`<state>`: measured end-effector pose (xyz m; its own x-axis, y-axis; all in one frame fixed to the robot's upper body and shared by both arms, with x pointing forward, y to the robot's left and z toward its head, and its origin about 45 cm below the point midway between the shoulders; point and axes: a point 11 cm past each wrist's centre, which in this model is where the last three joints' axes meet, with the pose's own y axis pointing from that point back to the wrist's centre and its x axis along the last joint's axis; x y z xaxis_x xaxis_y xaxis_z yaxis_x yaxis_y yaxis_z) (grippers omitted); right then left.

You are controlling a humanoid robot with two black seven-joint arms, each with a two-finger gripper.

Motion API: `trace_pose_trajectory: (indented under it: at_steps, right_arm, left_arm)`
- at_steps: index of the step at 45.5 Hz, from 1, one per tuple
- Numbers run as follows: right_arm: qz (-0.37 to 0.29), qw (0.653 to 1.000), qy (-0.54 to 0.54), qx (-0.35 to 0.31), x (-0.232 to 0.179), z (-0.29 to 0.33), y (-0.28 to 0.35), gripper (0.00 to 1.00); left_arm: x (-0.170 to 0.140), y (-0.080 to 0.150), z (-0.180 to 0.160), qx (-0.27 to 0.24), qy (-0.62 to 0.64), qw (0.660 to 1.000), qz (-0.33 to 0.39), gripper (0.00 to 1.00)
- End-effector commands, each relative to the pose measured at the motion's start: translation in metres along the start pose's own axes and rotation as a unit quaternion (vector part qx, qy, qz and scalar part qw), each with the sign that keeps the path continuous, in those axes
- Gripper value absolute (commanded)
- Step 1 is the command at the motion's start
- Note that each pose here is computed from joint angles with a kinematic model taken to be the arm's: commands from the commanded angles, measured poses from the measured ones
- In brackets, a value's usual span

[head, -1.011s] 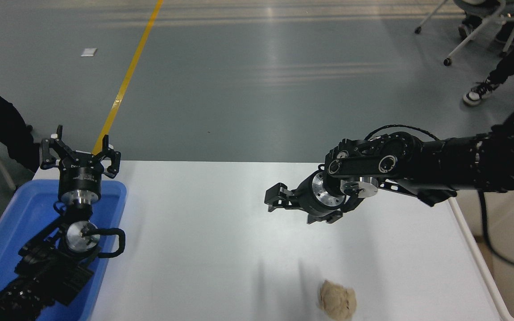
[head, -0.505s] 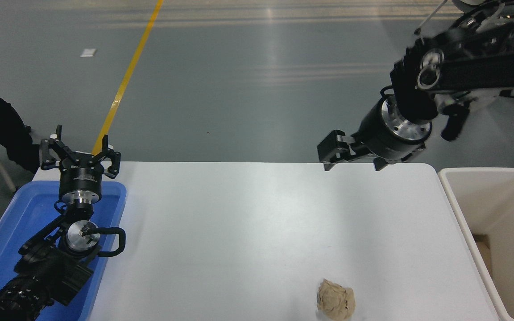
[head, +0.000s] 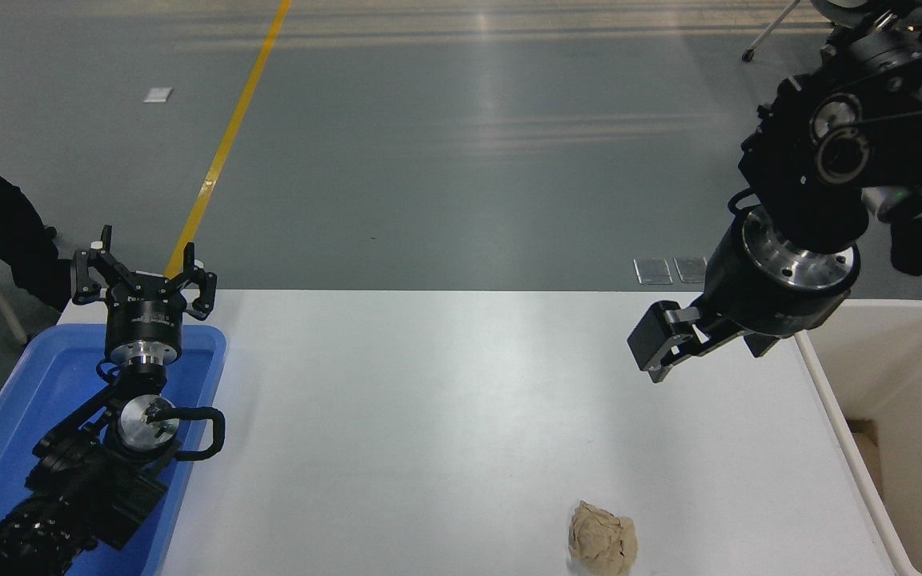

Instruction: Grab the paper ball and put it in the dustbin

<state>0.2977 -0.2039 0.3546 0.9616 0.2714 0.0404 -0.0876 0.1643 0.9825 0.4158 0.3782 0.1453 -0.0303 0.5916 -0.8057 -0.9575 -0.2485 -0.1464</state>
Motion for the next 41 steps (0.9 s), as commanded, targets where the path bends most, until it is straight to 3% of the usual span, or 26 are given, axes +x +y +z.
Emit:
trace_pose_trajectory:
  at_steps: [1,17,25,41]
  right_arm:
    - [-0.064,0.996,0.050,-0.041,-0.019,-0.001,-0.046,1.00]
    - [-0.089,0.994,0.059,0.018,-0.035,-0.040,-0.126,1.00]
    - [-0.077,0.994,0.040,0.063,-0.031,-0.066,-0.157,1.00]
    - [-0.036,0.996,0.016,0.080,-0.038,-0.073,-0.228,1.00]
  left_arm:
    - [0.000,0.000,0.001,0.000,-0.001,1.000,0.000,0.99]
    - [0.000,0.000,0.001,0.000,0.000,1.000,-0.001,0.99]
    - [0.000,0.000,0.000,0.000,0.000,1.000,-0.001,0.99]
    - [0.000,0.000,0.000,0.000,0.000,1.000,-0.001,0.99]
